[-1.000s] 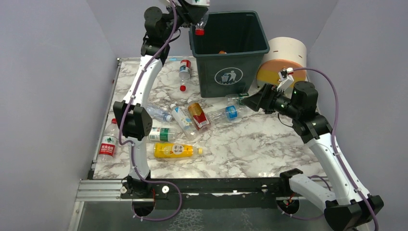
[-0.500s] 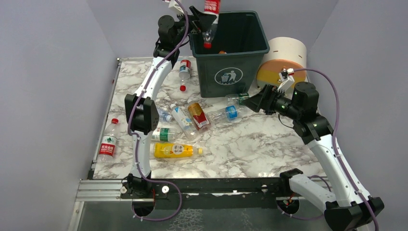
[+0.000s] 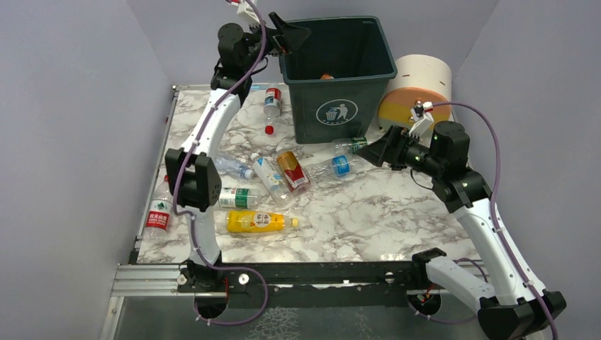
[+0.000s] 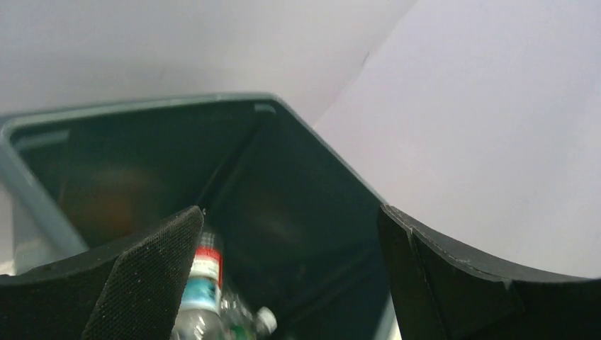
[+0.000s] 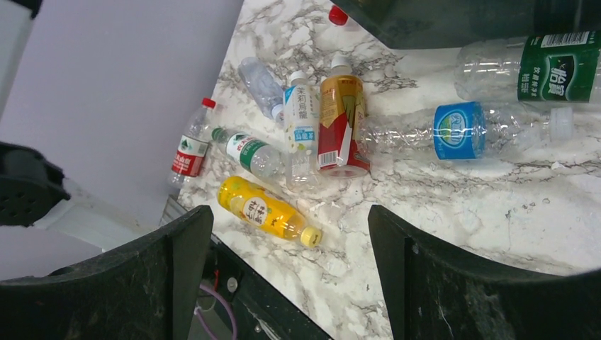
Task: Put the plastic bottles in the bin
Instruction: Pick up the plastic bottle at the center of the board.
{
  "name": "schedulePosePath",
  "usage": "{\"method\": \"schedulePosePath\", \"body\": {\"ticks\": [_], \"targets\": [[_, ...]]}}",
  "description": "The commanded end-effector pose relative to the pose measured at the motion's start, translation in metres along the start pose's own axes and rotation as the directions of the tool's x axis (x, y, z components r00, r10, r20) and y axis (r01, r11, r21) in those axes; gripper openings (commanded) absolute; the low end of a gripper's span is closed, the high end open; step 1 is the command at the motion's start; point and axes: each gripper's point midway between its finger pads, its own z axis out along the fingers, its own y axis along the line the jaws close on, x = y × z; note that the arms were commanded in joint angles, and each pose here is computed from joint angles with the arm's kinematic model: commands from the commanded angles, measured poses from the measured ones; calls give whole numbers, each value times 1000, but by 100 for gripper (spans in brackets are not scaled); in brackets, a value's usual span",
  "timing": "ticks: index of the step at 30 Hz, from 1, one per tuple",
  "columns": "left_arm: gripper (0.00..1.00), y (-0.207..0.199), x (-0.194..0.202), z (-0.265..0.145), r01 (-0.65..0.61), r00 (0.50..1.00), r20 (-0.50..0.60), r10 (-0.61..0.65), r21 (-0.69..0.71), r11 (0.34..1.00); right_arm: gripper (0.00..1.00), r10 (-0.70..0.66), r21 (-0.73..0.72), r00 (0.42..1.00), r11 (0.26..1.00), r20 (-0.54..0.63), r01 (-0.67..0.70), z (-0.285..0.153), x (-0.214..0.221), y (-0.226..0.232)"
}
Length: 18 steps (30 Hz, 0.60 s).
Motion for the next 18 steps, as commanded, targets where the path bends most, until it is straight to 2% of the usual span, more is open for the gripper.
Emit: {"method": "schedulePosePath", "body": {"ticks": [1,5,11,16,18], "targets": [[99,-79,-33,-64,-85,996,-25,86,57,995,84,-30,-43,999,999,16,30,-13,-6,16],[99,-98,-3,-140,-91,991,-104,87,-42,995,85,-36,-51,999,998,-2,36,-13,2,14],[99,-89,75,-239,-42,975,-224,-3,-199,979,86,-14,-43,998,999,-63,12,-4,23,-1],[99,-82,132,-298,12,950,-296,-97,-277,961,88,2,-28,996,1000,-94,-5,1,34,-11],[99,-79,147,-313,20,940,-318,-121,-302,953,95,5,-25,995,1000,-99,-8,3,37,-14]]}}
